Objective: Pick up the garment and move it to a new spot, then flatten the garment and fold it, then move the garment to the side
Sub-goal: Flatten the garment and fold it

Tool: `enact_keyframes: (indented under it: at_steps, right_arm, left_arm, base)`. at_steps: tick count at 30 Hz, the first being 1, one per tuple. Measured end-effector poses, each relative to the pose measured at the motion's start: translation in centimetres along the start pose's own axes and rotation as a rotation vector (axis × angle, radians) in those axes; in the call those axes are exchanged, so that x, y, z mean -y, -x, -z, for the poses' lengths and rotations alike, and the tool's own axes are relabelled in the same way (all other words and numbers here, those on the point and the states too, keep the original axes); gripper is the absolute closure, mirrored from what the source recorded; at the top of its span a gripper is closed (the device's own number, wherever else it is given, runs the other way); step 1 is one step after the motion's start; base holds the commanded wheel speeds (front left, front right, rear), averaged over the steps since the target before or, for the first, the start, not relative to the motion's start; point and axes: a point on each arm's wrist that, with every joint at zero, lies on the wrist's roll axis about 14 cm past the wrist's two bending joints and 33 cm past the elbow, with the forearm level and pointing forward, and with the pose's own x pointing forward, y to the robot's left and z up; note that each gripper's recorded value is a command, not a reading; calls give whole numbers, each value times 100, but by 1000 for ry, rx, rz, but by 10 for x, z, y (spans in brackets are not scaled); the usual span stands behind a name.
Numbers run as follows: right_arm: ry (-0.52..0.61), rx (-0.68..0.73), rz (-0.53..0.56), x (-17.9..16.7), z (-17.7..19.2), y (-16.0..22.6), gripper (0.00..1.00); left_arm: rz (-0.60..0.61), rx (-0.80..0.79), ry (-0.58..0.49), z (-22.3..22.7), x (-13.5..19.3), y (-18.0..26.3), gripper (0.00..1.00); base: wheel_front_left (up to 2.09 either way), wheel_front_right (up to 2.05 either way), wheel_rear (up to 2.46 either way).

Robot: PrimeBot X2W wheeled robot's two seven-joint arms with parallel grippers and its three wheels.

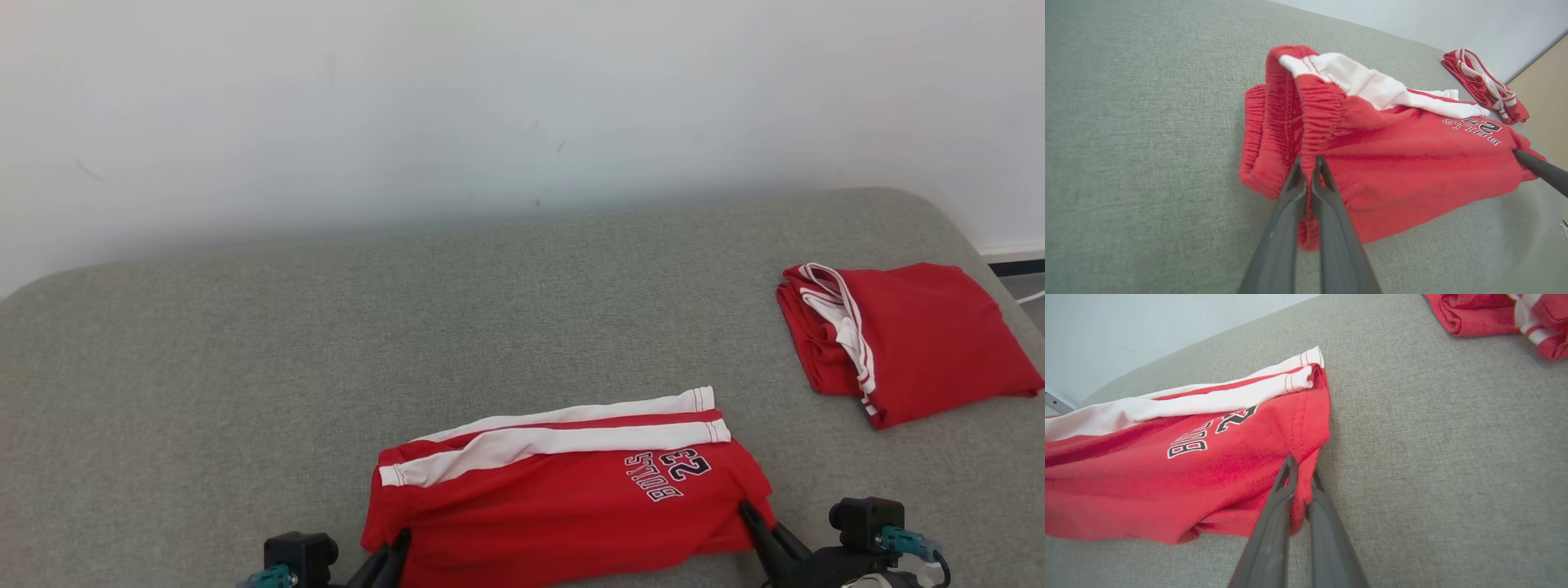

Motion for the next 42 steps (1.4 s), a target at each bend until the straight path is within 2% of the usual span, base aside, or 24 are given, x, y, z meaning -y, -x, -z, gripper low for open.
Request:
enact_keyframes:
  at_steps: [8, 9, 10, 11, 12, 19, 24, 33, 42]
  right_arm:
    - [0, 26, -4, 0, -7, 2, 100]
    - [1, 20, 1, 1, -5, 3, 78]
    - [6, 9, 4, 2, -2, 4, 57]
    - [5, 5, 8, 4, 0, 5, 5]
    - [-4, 7, 11, 5, 0, 6, 0]
    - [-3, 68, 22, 8, -22, 6, 0]
    - [16, 136, -8, 0, -44, 5, 0]
    - [94, 222, -6, -4, -73, 8, 0]
    - [117, 261, 52, 5, -80, 18, 0]
  left_arm:
    - [8, -53, 22, 10, 3, -2, 100]
    - [5, -59, 25, 11, 2, -2, 100]
    - [4, -59, 26, 11, 2, -2, 65]
    - [2, -58, 26, 10, 2, -2, 0]
    - [1, -54, 27, 9, 2, -2, 0]
    - [-35, 33, 23, -16, -9, 0, 0]
    - [-70, 127, 19, -35, -14, 5, 0]
    - [-131, 340, -99, -86, -23, 15, 0]
    - [-227, 362, -150, -83, -43, 35, 0]
  base:
    - [0, 0, 0]
    - [0, 0, 0]
    - [0, 0, 0]
    - [0, 0, 0]
    - [0, 0, 0]
    - [0, 0, 0]
    - [0, 0, 0]
    - [0, 0, 0]
    - [0, 0, 0]
